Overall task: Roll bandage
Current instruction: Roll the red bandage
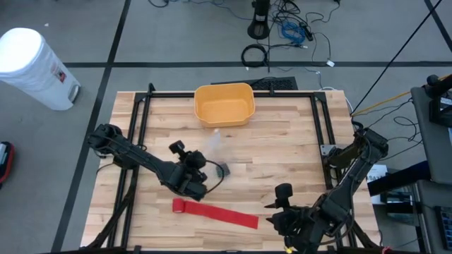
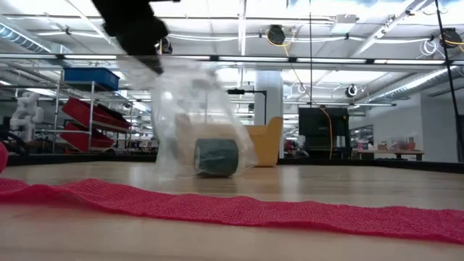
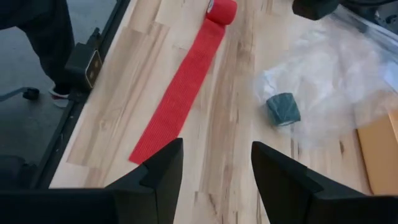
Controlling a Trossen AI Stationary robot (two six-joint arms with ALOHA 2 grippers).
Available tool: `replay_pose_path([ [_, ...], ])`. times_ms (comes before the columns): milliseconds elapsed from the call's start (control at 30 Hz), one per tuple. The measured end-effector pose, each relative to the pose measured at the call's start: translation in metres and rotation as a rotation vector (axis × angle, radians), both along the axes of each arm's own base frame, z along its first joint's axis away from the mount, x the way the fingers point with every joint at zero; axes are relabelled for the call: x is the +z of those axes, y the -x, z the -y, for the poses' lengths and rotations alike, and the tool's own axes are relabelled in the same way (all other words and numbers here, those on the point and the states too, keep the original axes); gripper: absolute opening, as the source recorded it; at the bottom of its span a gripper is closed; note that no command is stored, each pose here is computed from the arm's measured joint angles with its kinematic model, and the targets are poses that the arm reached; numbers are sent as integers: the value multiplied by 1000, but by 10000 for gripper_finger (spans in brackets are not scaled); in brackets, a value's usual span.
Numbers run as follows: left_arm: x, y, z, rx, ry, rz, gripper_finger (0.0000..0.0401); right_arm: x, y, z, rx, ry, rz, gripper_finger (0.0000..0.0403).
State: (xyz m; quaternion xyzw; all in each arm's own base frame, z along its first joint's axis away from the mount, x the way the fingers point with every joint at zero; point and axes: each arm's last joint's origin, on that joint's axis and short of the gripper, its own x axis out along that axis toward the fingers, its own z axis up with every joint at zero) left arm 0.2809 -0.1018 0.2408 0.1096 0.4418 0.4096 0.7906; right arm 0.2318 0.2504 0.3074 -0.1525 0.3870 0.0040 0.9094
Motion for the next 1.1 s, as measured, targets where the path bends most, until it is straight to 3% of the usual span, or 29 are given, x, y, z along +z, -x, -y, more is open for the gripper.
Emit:
replay_pose_path([
  [133, -2, 11, -1, 108, 113, -68, 1, 0, 1, -1, 4, -1, 0, 175],
  [367, 1, 23, -6, 260, 110, -76, 3, 0, 1, -1, 0, -3, 1, 175],
  [467, 2, 25, -6, 298, 121, -73, 23, 0, 1, -1, 0, -3, 1, 175],
  [767, 1, 26, -4, 305, 147, -72, 131, 0, 1, -1, 4, 0, 0, 175],
  [1100, 3, 35, 17, 282, 201, -97, 146, 0, 1, -1, 6, 1, 0, 175],
])
